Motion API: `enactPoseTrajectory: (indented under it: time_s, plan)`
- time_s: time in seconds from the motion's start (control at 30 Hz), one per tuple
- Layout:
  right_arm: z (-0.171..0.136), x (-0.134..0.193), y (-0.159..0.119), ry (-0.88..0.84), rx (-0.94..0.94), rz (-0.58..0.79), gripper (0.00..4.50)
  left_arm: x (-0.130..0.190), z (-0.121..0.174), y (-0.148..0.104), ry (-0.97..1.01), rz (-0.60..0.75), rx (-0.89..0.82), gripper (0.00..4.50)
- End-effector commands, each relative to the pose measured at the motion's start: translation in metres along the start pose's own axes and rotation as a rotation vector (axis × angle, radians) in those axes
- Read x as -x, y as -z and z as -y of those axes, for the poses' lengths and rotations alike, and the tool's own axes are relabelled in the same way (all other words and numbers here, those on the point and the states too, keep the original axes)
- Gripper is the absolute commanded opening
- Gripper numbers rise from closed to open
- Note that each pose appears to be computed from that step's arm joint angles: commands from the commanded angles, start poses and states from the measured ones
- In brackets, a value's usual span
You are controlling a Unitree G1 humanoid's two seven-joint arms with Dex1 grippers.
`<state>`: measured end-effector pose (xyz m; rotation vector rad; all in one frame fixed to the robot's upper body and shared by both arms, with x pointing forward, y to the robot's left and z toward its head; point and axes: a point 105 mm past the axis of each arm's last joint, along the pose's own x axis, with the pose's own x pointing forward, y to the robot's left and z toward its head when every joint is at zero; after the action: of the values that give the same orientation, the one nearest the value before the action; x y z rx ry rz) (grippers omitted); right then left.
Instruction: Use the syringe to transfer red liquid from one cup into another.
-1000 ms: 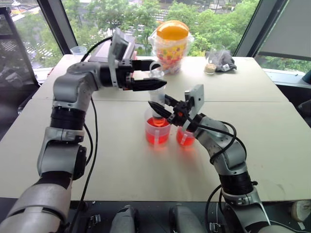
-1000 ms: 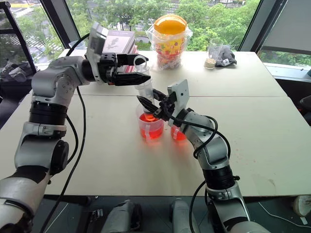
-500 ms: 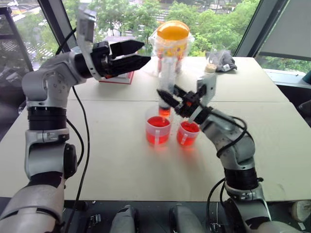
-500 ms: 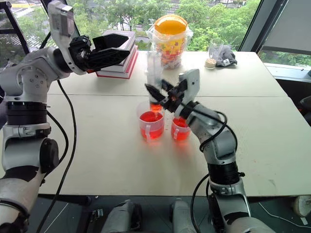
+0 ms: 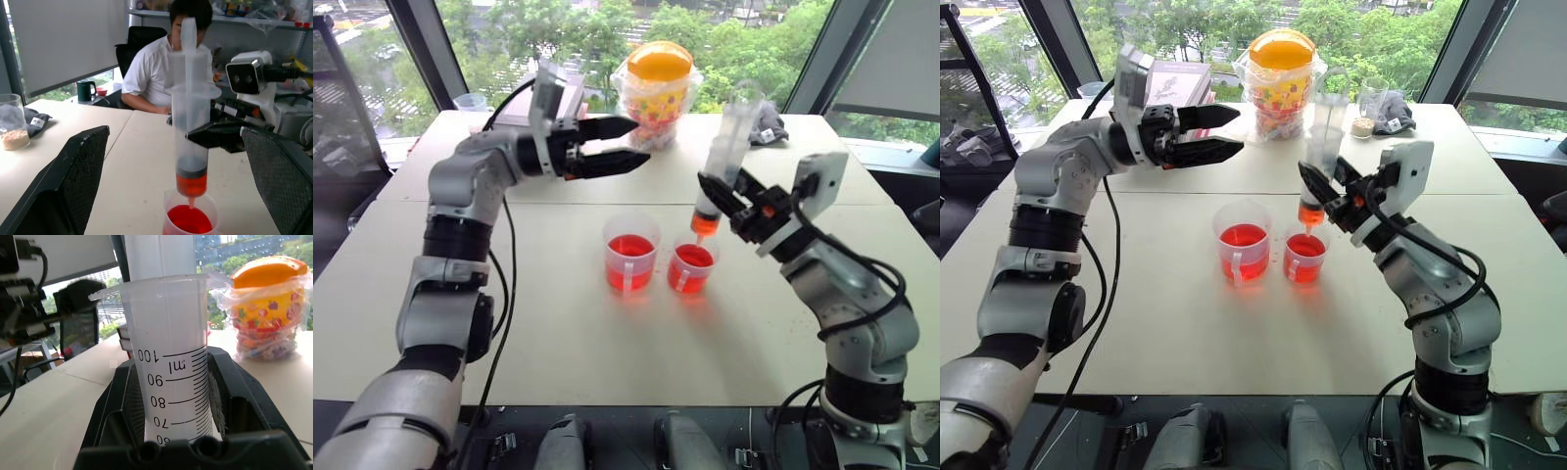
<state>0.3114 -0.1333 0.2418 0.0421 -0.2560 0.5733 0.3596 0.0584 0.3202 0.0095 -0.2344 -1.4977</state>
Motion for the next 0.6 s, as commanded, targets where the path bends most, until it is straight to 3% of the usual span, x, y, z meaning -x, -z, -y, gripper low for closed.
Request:
enactPoseTrajectory:
  time_s: [0.03,0.27,0.6]
  plan:
    - [-0.004,0.004,-0.01,0.003,0.058,0.052,1.37,-0.02,0.002,-0.024,0.046,0.043,-0.082,4.43]
    - [-0.002,0.006,-0.004,0.03,0.065,0.046,1.37,-0.058,0.005,-0.034,0.119,0.079,-0.064,4.43]
    - [-0.002,0.006,-0.004,0.036,0.083,0.046,1.37,-0.087,0.007,-0.019,0.162,0.063,-0.031,4.43]
